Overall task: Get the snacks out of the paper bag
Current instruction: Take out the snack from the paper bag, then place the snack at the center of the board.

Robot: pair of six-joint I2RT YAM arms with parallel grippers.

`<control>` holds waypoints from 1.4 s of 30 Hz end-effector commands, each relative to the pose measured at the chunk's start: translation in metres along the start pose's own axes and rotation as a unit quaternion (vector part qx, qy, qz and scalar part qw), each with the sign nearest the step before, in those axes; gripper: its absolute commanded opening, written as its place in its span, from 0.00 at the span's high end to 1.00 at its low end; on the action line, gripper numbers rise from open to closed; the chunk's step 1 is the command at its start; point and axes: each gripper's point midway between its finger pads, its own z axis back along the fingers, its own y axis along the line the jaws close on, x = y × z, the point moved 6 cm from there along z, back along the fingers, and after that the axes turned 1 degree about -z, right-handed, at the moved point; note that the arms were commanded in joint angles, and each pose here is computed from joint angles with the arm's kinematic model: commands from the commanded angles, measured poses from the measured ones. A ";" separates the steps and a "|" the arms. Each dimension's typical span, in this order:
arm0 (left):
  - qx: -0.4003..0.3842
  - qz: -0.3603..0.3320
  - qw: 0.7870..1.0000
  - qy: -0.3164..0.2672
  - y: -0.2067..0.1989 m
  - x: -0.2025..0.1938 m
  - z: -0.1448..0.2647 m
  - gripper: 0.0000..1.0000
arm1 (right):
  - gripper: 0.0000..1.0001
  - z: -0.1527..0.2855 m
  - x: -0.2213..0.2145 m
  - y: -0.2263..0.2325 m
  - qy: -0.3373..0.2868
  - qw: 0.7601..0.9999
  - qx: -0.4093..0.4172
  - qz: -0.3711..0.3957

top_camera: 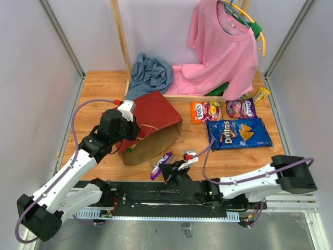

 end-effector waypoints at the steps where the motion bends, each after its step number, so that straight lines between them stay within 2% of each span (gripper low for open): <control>1: 0.015 0.004 1.000 -0.020 0.004 0.007 0.000 0.83 | 0.99 0.030 0.049 -0.020 -0.084 0.989 -0.066 0.099; 8: 0.020 0.004 1.000 -0.016 0.006 0.006 -0.001 0.83 | 0.99 0.070 0.132 -0.059 -0.174 0.966 -0.157 0.111; 15: 0.032 0.003 0.999 -0.012 0.008 0.005 -0.004 0.83 | 0.99 0.078 0.166 -0.083 -0.208 0.947 -0.211 0.123; 18: 0.035 0.003 0.999 -0.011 0.009 0.005 -0.004 0.83 | 0.99 0.066 0.170 -0.087 -0.178 0.953 -0.217 0.110; 21: 0.036 0.003 0.999 -0.007 0.010 0.003 -0.006 0.83 | 0.99 0.040 0.171 -0.087 -0.124 0.973 -0.168 0.097; 24: 0.036 0.003 0.999 -0.007 0.010 0.003 -0.006 0.83 | 0.99 0.021 0.178 -0.088 -0.133 0.981 -0.120 0.070; 28: 0.038 0.003 0.999 -0.006 0.010 0.002 -0.006 0.83 | 0.99 0.005 0.194 -0.098 -0.135 0.980 -0.132 0.067; 34: 0.039 0.003 0.999 -0.006 0.010 0.003 -0.006 0.83 | 0.99 -0.027 0.206 -0.122 -0.127 0.985 -0.119 0.004; 38: 0.038 0.002 0.999 -0.006 0.010 0.002 -0.006 0.83 | 0.99 -0.046 0.188 -0.137 -0.092 0.989 -0.109 -0.029; 42: 0.039 0.003 0.999 -0.008 0.010 0.003 -0.005 0.83 | 0.99 -0.053 0.147 -0.164 -0.044 0.988 -0.136 -0.050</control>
